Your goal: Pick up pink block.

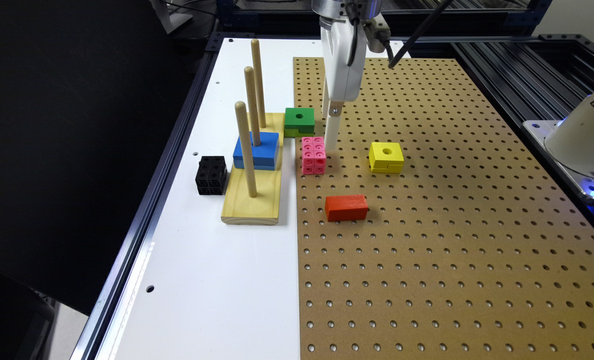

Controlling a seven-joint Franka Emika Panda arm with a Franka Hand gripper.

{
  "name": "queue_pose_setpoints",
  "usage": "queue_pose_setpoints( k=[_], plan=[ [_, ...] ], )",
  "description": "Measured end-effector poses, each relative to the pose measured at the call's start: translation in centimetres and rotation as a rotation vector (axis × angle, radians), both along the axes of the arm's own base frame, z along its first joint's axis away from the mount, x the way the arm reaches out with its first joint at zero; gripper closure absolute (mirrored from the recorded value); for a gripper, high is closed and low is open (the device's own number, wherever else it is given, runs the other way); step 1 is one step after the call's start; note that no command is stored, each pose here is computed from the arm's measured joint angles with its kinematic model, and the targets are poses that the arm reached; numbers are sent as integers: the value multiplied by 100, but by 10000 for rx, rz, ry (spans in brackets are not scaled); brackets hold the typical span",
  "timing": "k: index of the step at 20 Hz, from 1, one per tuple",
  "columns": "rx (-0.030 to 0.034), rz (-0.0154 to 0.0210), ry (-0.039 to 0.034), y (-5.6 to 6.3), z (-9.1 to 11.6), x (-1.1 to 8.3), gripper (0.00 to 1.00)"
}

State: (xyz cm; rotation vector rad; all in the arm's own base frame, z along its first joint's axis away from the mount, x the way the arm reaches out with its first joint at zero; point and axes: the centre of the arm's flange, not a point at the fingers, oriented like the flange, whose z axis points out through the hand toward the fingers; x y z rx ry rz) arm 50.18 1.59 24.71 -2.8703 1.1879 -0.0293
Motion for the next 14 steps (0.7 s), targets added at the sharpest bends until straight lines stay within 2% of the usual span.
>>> queue_pose_setpoints(
  k=[4,7,9,12,14],
  plan=[
    [12,81,-110,45,40,44,0],
    [21,121,-131,66,47,52,0],
    [23,131,-106,72,34,50,0],
    [29,132,-1,74,-47,51,0],
    [35,129,17,75,-109,69,0]
  ],
)
